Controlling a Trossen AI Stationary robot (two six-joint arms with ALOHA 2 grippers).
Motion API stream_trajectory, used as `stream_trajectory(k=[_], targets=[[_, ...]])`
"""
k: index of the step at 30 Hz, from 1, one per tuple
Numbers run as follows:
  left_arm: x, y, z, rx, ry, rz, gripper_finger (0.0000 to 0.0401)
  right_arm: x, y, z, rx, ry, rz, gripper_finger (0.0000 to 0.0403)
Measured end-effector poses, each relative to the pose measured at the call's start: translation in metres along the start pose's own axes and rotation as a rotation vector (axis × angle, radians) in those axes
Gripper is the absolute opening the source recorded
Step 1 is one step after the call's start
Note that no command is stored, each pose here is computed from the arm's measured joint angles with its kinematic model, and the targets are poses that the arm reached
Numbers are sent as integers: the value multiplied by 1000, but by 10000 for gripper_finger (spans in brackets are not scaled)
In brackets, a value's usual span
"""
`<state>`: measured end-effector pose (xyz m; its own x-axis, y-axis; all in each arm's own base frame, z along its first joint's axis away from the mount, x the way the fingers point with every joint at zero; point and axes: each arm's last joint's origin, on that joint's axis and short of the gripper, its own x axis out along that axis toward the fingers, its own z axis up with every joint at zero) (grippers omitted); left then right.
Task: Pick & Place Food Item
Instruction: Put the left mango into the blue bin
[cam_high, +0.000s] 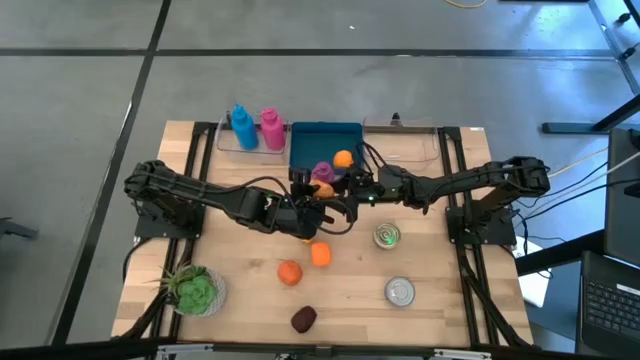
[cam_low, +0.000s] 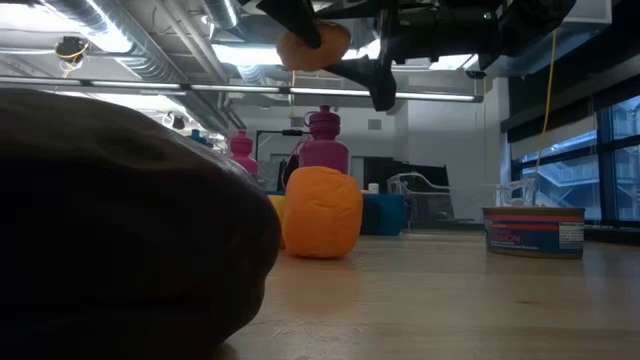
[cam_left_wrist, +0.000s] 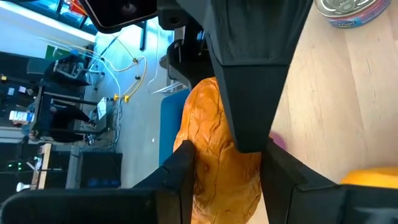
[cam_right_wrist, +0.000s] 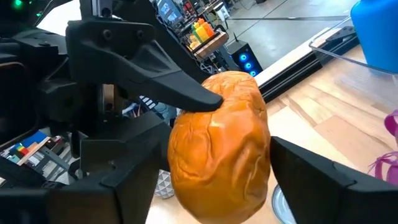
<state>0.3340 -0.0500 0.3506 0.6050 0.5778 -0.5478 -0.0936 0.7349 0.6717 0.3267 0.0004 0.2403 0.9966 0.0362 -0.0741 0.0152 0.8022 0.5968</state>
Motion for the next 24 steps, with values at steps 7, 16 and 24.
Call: stream_trajectory(k=[7,16,24], targets=[[0,0,0,0,-1,0,111,0,0,0,-13,3,1,230],[0,0,0,0,-1,-2,144,0,0,-1,-26,11,9,179],[-1,-1,0,16,-8,-28,191,0,0,-2,-46,27,18,179]])
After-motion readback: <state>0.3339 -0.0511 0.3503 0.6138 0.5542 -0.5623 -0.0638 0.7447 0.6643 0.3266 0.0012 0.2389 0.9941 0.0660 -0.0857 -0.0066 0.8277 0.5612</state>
